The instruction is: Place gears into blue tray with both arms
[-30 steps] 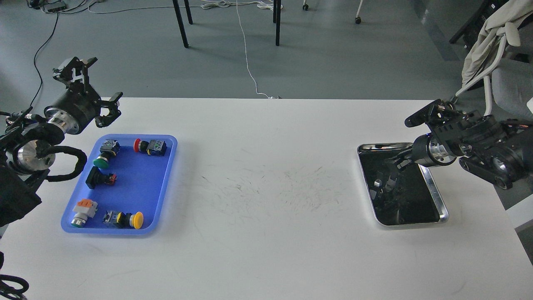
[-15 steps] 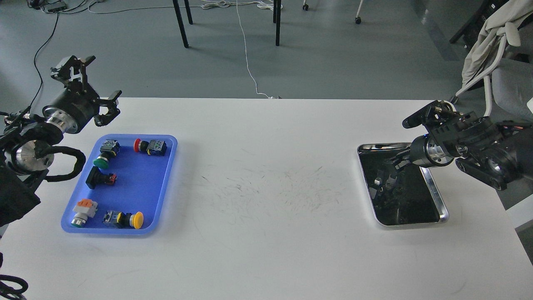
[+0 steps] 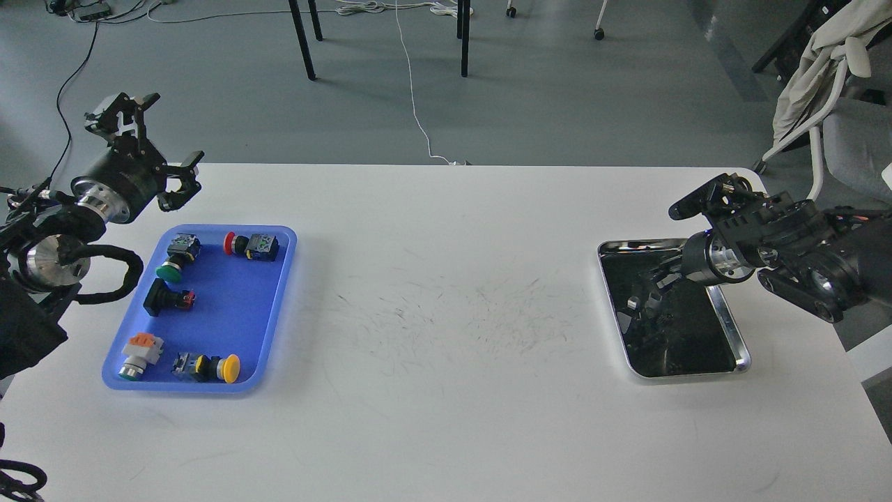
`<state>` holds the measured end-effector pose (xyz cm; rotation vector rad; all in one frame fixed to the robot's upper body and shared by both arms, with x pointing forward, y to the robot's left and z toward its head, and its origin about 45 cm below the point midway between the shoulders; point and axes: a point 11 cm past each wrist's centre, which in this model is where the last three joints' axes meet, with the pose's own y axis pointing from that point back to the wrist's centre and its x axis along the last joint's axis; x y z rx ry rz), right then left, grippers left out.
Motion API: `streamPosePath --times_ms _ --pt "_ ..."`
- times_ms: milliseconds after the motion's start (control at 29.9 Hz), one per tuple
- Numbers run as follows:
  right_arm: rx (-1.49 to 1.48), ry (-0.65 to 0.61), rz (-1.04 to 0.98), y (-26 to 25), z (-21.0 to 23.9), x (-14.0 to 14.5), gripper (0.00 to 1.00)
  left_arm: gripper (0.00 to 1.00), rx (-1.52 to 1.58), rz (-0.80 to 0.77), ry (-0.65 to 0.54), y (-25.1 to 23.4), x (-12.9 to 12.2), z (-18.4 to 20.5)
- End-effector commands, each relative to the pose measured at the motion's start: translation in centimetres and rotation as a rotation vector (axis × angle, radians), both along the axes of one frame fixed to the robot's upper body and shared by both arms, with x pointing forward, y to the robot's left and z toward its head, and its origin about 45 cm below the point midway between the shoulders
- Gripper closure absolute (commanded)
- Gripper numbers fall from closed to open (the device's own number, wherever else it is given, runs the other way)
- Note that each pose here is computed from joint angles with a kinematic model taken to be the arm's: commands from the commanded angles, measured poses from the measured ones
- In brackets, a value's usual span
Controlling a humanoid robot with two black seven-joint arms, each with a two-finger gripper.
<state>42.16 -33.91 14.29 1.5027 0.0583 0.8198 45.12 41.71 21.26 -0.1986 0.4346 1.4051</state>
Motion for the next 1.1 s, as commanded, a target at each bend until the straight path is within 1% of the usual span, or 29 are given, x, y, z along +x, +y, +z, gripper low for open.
streamPosePath --times_ms 0,100,201,267,301,368,568,869,1070 --pt "-0.002 0.005 -0.001 -0.1 -0.2 -0.2 0.59 0.00 0.000 0.000 0.000 0.0 0.0 0.0" --pt "-0.002 0.005 -0.001 -0.1 -0.2 -0.2 0.63 0.00 0.000 0.000 0.000 0.0 0.0 0.0" --pt "-0.005 0.006 -0.001 -0.2 -0.2 -0.2 0.69 0.00 0.000 0.000 0.000 0.0 0.0 0.0" --pt "-0.006 0.005 -0.002 -0.2 -0.2 -0.1 0.77 0.00 0.000 0.000 0.000 0.0 0.0 0.0" --pt "-0.007 0.003 -0.003 -0.3 -0.1 -0.1 0.79 0.00 0.000 0.000 0.000 0.0 0.0 0.0" --pt "-0.008 0.003 -0.003 -0.3 -0.1 -0.1 0.87 0.00 0.000 0.000 0.000 0.0 0.0 0.0" --pt "-0.006 0.006 0.002 -0.2 -0.1 -0.1 0.98 0.00 0.000 -0.001 -0.001 0.0 0.0 0.1" --pt "-0.005 -0.001 0.006 -0.1 0.4 0.2 0.99 0.00 0.000 -0.001 -0.001 0.0 0.0 0.1" --pt "0.001 -0.027 0.013 0.4 1.6 1.1 0.99 0.00 0.000 -0.001 -0.001 0.0 0.0 0.1"
